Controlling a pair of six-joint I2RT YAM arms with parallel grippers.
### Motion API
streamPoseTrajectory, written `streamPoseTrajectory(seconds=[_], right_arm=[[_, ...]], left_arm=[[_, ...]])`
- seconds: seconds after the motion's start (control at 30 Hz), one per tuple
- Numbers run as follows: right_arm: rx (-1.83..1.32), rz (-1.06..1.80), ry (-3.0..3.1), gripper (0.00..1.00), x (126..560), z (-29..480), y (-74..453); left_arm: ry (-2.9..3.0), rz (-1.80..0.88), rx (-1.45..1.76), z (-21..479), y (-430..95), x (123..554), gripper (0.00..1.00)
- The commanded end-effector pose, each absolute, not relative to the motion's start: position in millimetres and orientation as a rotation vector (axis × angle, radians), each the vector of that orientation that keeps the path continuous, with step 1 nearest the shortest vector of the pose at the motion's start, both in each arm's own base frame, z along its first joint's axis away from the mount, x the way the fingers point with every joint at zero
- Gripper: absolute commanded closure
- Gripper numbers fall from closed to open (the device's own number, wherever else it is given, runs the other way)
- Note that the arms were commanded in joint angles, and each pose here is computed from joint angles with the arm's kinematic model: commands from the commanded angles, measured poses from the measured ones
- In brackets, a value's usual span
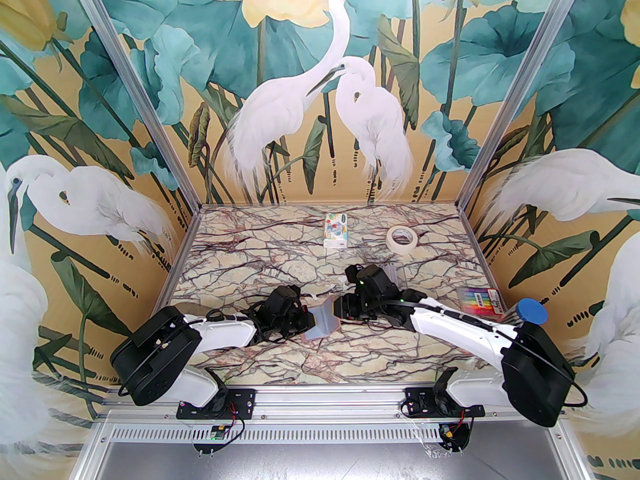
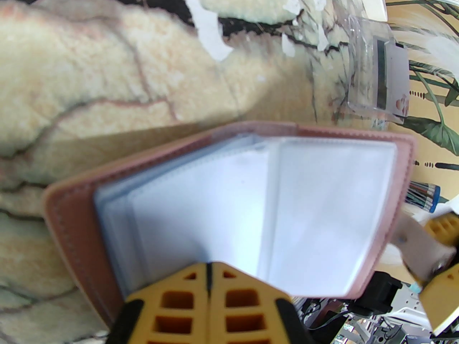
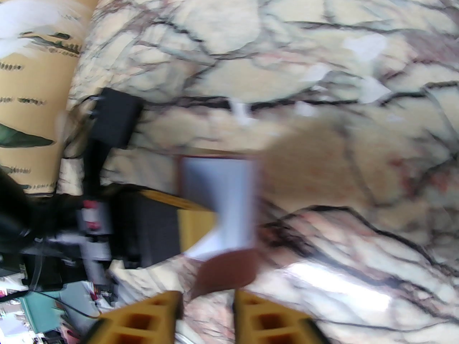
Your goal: Put the credit cards into the card holder
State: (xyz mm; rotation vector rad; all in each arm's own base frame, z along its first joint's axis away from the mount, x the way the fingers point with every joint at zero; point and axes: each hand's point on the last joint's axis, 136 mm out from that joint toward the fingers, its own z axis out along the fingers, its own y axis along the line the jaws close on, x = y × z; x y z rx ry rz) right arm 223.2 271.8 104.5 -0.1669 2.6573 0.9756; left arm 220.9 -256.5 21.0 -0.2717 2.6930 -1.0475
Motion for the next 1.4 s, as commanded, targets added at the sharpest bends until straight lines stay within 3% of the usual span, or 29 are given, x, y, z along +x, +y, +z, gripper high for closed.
streamPoseTrajectory(seconds=[0.0,0.07,0.17,0.53,0.93,1.2,1.37], right_arm=[[-0.162,0.868,2.688,0.51,222,94,255],[-0.159,0.817,2.697,0.42,223,91,248],[-0.175,0.81,2.702,0.37,221,87,247],[-0.294,0.916,2.755,0.37,214,74,269],[-0.315,0.886,2.738,0.59,225,78,276],[-0.313,0.937,2.743,0.86,227,78,286],[-0.312,1.044,2.713,0.95,226,83,298]], left_arm=[[2.811,-0.828,-0.382,-18,-223,202,0.99],[2.816,-0.826,-0.381,-19,-223,202,0.99],[2.817,-0.828,-0.38,-20,-224,202,0.99],[2.822,-0.828,-0.38,-21,-225,202,0.99],[2.825,-0.823,-0.376,-21,-224,202,0.99],[2.828,-0.823,-0.375,-22,-224,202,0.99],[2.829,-0.826,-0.375,-23,-225,202,0.99]])
